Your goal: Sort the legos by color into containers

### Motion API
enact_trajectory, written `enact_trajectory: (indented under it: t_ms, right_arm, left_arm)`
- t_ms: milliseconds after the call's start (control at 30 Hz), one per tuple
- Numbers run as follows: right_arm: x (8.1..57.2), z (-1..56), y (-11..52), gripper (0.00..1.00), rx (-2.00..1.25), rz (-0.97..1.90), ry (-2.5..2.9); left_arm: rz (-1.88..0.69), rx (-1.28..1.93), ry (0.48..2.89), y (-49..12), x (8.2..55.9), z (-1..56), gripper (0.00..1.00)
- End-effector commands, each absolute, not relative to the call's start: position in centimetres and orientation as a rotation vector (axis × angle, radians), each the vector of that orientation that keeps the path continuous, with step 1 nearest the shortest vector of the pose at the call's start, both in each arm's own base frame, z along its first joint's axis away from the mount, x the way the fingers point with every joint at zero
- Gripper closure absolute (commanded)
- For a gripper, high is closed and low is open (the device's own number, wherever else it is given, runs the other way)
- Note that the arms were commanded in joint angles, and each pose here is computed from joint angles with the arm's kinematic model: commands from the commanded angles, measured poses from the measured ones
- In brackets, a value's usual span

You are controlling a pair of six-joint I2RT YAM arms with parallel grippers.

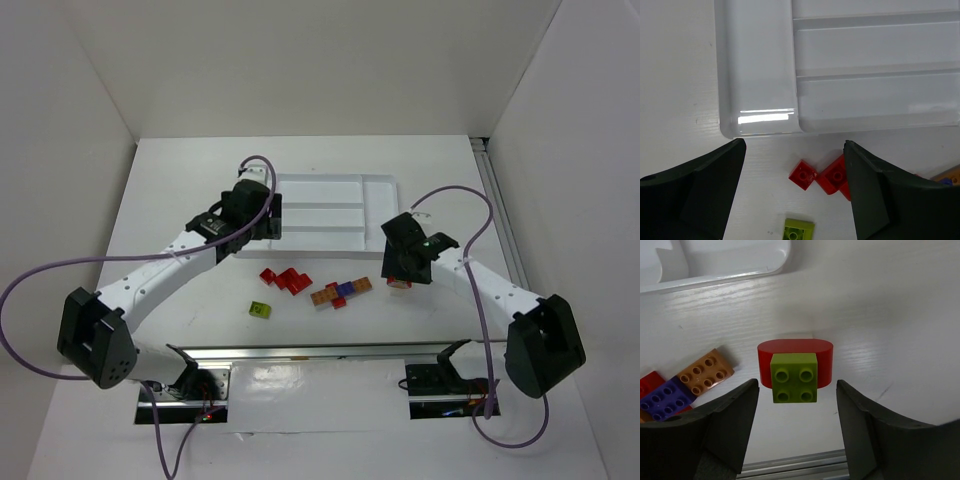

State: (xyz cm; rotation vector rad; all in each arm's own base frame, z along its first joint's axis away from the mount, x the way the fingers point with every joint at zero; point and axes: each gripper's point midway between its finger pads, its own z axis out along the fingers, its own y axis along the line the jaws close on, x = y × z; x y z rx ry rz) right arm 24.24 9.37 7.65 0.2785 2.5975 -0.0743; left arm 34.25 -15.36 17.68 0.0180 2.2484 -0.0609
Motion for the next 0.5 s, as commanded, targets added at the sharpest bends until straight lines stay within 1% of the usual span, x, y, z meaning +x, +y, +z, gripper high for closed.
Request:
enact_trajectory:
  t_ms: [0,67,167,200,233,267,333,367,400,467]
  right_arm:
    - [25.5,7.9,9.7,0.31,0.26,-0.069,2.545]
    - [25.9,8.0,9.9,0.31,0.261,-0.062,2.538]
    - [26.2,8.1,10.0,0.4,0.249,-0.066,2.54]
    - [26.4,8.2,10.1,0.45,0.249,-0.066,2.54]
    - [26.4,8.2,10.1,0.46,0.249,-0.066,2.54]
    - [26.3,8.1,10.3,0.56,0.245,-0.05,2.549]
    - [26.5,8.4,10.9,0.65,0.23,-0.014,2.547]
    - [26.9,9.0,11.0,0.72,0.211,-0.009,2.535]
    - [27.0,9.4,11.1,0.72,0.198,-0.011,2.533]
    - [28.2,11.9,11.4,0.8,0.175,-0.002,2.495]
  left_arm:
    - [-0.088,0.022,2.192,-16.3,35.2,19.8,0.1]
    - [-0.07,0.019,2.197,-16.1,35.3,19.5,0.1]
    - [-0.07,0.019,2.197,-16.3,35.5,19.5,0.1]
    - [-0.07,0.019,2.197,-16.3,35.5,19.5,0.1]
    - [-0.057,0.012,2.194,-16.1,35.6,19.6,0.1]
    - [-0.053,-0.003,2.191,-15.9,35.6,19.6,0.1]
    - [-0.043,-0.008,2.187,-15.8,35.7,19.6,0.1]
    - [-0.043,-0.008,2.187,-15.8,35.7,19.6,0.1]
    - [-0.035,0.007,2.187,-15.7,35.7,19.6,0.1]
    - [-0.048,0.052,2.185,-16.2,35.9,20.0,0.05]
